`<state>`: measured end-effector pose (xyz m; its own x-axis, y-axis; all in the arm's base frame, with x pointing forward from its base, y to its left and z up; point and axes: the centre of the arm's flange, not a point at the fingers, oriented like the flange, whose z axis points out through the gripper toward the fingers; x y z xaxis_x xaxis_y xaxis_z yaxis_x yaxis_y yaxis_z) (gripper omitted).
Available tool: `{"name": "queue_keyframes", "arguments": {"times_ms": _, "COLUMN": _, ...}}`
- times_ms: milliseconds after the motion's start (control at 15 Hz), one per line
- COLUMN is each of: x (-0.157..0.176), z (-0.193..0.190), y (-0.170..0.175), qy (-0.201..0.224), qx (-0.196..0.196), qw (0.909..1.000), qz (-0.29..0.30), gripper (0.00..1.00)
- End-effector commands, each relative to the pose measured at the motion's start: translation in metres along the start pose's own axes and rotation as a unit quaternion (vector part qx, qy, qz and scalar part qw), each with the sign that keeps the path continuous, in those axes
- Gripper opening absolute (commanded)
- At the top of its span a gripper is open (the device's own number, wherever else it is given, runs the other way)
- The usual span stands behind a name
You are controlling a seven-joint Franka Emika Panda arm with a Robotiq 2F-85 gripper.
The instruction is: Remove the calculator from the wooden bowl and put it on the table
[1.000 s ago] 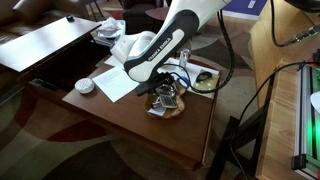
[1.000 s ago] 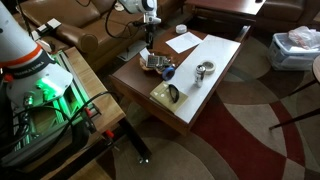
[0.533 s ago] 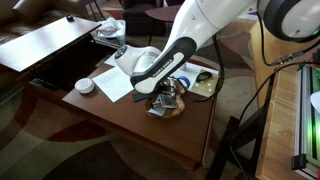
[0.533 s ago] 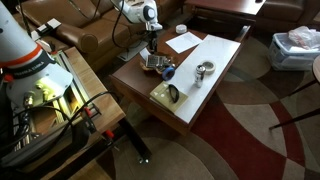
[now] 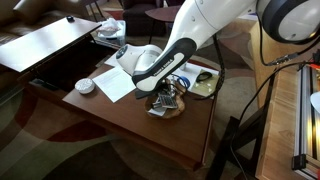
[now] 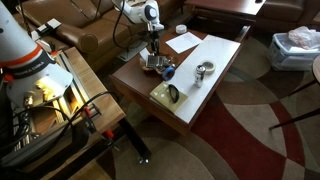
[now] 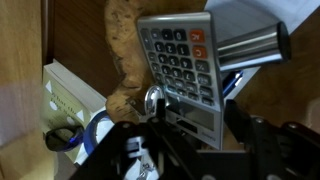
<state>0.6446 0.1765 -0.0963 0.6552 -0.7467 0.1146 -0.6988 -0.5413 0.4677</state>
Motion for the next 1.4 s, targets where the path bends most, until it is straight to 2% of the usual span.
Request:
{"name": "queue_keyframes", "arguments": {"times_ms": 0, "x": 0.002, "z": 0.021, "y": -0.033, "qy": 0.0, "qx": -0.035, "qw": 0.9994, "qz": -0.001, "gripper": 0.33}}
{"name": "queue_keyframes", "arguments": {"times_ms": 67, "x": 0.001, "z": 0.024, "y": -0.033, "qy": -0.006, "qx": -0.04, "qw": 0.9992, "qz": -0.004, "gripper": 0.26}}
{"name": "queue_keyframes", "arguments": {"times_ms": 133, "x": 0.001, "z": 0.026, "y": -0.032, "qy": -0.008, "qx": -0.043, "qw": 0.999, "qz": -0.004, "gripper": 0.23}}
{"name": "queue_keyframes", "arguments": {"times_ms": 267, "x": -0.002, "z": 0.022, "y": -0.026, "qy": -0.008, "qx": -0.044, "qw": 0.999, "qz": -0.003, "gripper": 0.55}}
{"name": "queue_keyframes", "arguments": {"times_ms": 333, "x": -0.003, "z": 0.013, "y": -0.022, "qy": -0.003, "qx": -0.037, "qw": 0.9993, "qz": 0.001, "gripper": 0.55}}
{"name": "queue_keyframes", "arguments": {"times_ms": 400, "x": -0.004, "z": 0.003, "y": -0.019, "qy": 0.002, "qx": -0.027, "qw": 0.9996, "qz": 0.004, "gripper": 0.6}}
{"name": "queue_keyframes", "arguments": {"times_ms": 533, "x": -0.007, "z": -0.016, "y": -0.016, "qy": -0.002, "qx": 0.006, "qw": 1.0, "qz": -0.001, "gripper": 0.76}}
{"name": "queue_keyframes", "arguments": {"times_ms": 733, "x": -0.008, "z": -0.017, "y": -0.037, "qy": -0.009, "qx": 0.025, "qw": 0.9996, "qz": -0.013, "gripper": 0.98}}
{"name": "queue_keyframes", "arguments": {"times_ms": 933, "x": -0.004, "z": 0.005, "y": -0.048, "qy": -0.012, "qx": 0.007, "qw": 0.9999, "qz": -0.003, "gripper": 1.0}}
{"name": "queue_keyframes", "arguments": {"times_ms": 1333, "x": -0.002, "z": 0.04, "y": -0.05, "qy": -0.021, "qx": 0.0, "qw": 0.9994, "qz": 0.027, "gripper": 1.0}}
